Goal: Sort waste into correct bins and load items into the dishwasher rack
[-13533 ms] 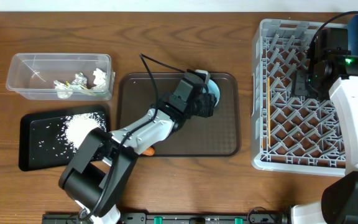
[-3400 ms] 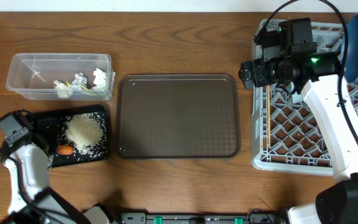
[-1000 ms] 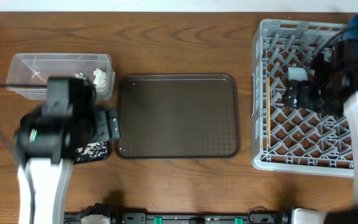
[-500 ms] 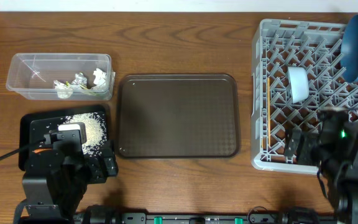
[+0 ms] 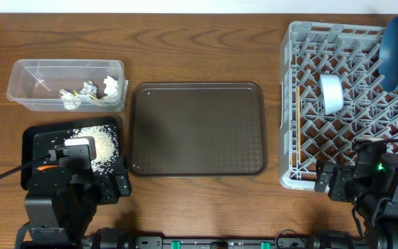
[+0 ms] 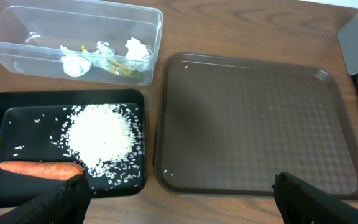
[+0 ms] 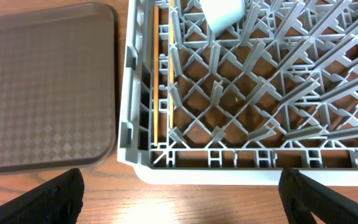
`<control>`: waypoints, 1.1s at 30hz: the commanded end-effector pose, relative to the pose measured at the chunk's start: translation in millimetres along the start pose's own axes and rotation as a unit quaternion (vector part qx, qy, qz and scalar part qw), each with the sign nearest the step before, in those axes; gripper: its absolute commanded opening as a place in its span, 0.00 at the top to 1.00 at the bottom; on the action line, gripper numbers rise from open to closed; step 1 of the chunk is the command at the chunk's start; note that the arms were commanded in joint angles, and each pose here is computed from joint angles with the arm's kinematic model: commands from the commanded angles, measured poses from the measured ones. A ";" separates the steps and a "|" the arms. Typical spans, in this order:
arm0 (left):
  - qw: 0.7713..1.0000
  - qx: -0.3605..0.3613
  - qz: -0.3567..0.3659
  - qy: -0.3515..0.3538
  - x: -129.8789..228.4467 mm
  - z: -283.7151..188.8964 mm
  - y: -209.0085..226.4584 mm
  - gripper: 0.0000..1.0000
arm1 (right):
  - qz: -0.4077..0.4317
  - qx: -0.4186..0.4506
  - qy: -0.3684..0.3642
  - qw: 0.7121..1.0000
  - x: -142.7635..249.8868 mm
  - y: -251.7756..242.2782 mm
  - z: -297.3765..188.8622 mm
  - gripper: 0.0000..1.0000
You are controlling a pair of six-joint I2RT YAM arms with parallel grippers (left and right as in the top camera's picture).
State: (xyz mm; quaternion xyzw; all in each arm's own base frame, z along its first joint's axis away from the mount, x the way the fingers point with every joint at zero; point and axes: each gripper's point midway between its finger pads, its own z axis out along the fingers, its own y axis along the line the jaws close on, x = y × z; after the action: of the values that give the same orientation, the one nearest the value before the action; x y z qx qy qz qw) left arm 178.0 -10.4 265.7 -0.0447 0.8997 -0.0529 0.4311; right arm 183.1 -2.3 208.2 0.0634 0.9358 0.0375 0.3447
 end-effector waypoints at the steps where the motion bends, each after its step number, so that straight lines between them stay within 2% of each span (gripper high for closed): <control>1: 1.000 0.002 0.008 0.000 1.1 1.2 -0.3 0.04 | 0.005 0.004 0.002 1.000 1.7 -1.1 0.8 0.01; 7: 1.000 0.002 0.008 0.000 1.1 1.2 -0.3 0.04 | 0.001 0.020 -0.011 1.000 3.7 -6.5 -5.3 0.01; 13: 1.000 0.002 0.008 0.000 1.1 1.2 -0.3 0.04 | -0.022 -0.002 -0.103 0.994 -12.5 3.6 -15.4 0.01; 21: 1.000 0.002 0.008 0.000 1.1 1.2 -0.3 0.04 | -0.056 -0.048 -0.258 0.963 -24.1 19.9 -23.2 0.01; 33: 1.000 0.002 0.008 0.000 0.9 1.1 -0.3 0.04 | -0.074 -0.057 -0.394 0.914 -39.3 23.2 5.6 0.01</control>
State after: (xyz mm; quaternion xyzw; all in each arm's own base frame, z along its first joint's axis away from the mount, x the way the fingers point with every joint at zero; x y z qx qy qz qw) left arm 178.1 -10.5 264.5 -0.0448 0.9003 -0.0528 0.4297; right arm 212.6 14.1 237.6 -0.0029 0.7303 0.0484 0.6814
